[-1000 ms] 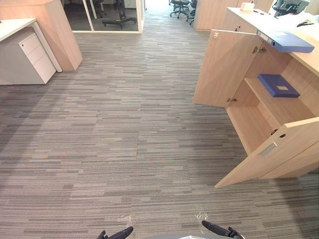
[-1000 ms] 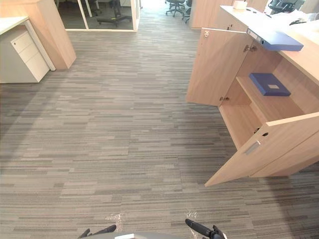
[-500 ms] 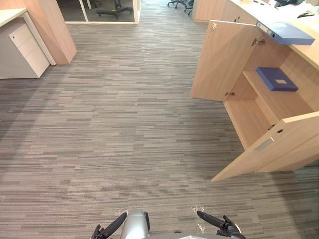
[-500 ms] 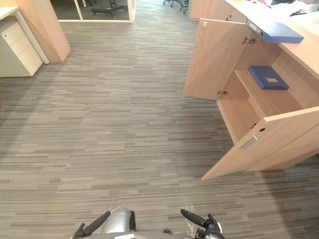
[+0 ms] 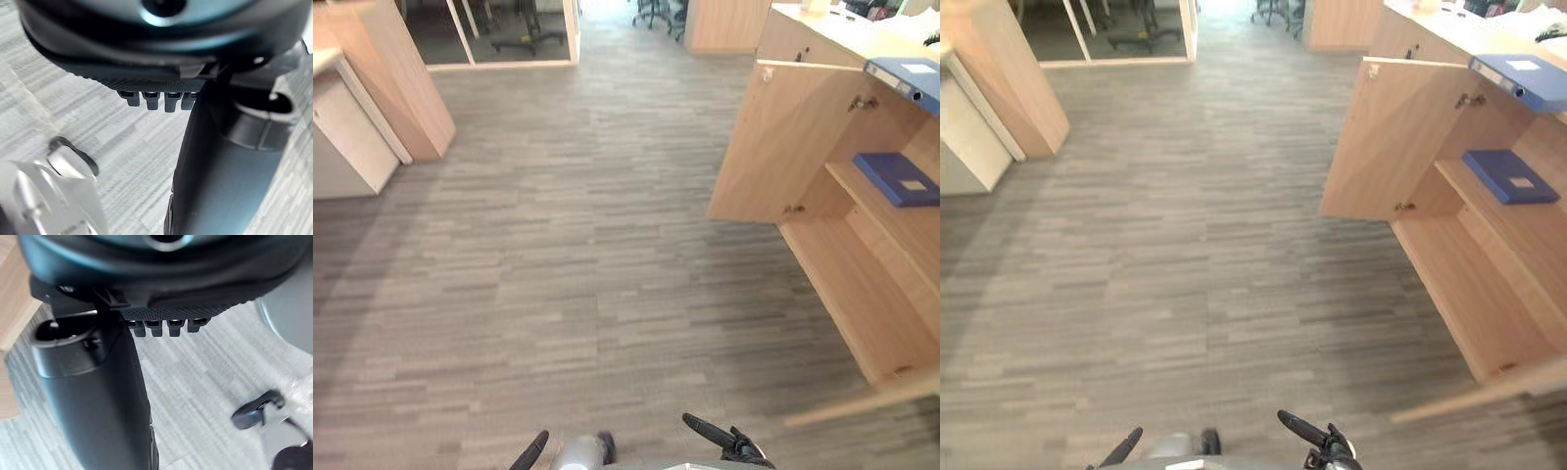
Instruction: Walk over to the cabinet, pick up the folder, carry it to the office cabinet, place the folder inside the office cabinet, then close the office cabinet door
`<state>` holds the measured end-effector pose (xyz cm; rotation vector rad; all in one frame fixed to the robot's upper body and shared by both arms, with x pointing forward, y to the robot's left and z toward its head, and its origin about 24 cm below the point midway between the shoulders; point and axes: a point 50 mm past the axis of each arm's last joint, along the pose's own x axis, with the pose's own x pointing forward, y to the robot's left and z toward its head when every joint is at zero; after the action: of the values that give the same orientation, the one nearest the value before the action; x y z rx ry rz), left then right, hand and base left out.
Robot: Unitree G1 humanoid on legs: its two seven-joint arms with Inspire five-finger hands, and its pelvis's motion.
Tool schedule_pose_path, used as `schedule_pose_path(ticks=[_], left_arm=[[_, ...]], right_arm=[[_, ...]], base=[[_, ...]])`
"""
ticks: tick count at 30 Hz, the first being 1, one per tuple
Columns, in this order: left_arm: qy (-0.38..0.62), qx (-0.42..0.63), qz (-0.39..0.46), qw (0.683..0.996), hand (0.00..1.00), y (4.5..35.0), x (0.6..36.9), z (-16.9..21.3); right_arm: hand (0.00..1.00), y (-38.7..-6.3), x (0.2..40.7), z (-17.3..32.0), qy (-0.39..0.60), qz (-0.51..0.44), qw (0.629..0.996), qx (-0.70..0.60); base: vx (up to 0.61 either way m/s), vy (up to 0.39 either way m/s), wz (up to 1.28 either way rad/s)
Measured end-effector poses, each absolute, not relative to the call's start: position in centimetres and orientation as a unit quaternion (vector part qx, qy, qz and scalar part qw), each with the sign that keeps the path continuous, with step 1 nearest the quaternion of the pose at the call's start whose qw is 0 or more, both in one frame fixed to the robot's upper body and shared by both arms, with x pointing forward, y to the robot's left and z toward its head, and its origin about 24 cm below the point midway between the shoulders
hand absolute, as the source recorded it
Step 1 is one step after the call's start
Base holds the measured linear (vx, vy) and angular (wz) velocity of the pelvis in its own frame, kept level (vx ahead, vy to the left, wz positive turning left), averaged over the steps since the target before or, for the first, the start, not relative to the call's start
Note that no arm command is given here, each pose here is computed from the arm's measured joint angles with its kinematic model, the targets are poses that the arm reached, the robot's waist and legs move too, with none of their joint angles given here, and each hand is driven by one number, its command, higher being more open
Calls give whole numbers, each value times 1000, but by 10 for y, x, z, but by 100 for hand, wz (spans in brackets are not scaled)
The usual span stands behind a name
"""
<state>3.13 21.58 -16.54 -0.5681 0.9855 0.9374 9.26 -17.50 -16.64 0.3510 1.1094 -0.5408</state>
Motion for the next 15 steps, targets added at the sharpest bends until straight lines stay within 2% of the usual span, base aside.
schedule_pose_path(ticks=[3, 6, 10, 12, 15], left_arm=[[448, -262, 424, 743, 100, 213, 36, -166], [451, -260, 413, 747, 100, 212, 45, -167], [443, -255, 385, 769, 100, 209, 62, -165], [443, -253, 389, 767, 100, 210, 61, -165], [458, -255, 373, 765, 100, 197, 60, -167]], right_arm=[[100, -180, 106, -160, 486, -254, 821, 160], [100, -176, 119, -155, 466, -232, 841, 149], [100, -173, 129, -152, 453, -222, 851, 148], [100, -172, 130, -152, 455, -219, 850, 149], [100, -176, 135, -150, 447, -222, 854, 145]], base=[[497, 287, 28], [379, 63, 36], [328, -120, 38], [265, -170, 4], [426, -239, -24]])
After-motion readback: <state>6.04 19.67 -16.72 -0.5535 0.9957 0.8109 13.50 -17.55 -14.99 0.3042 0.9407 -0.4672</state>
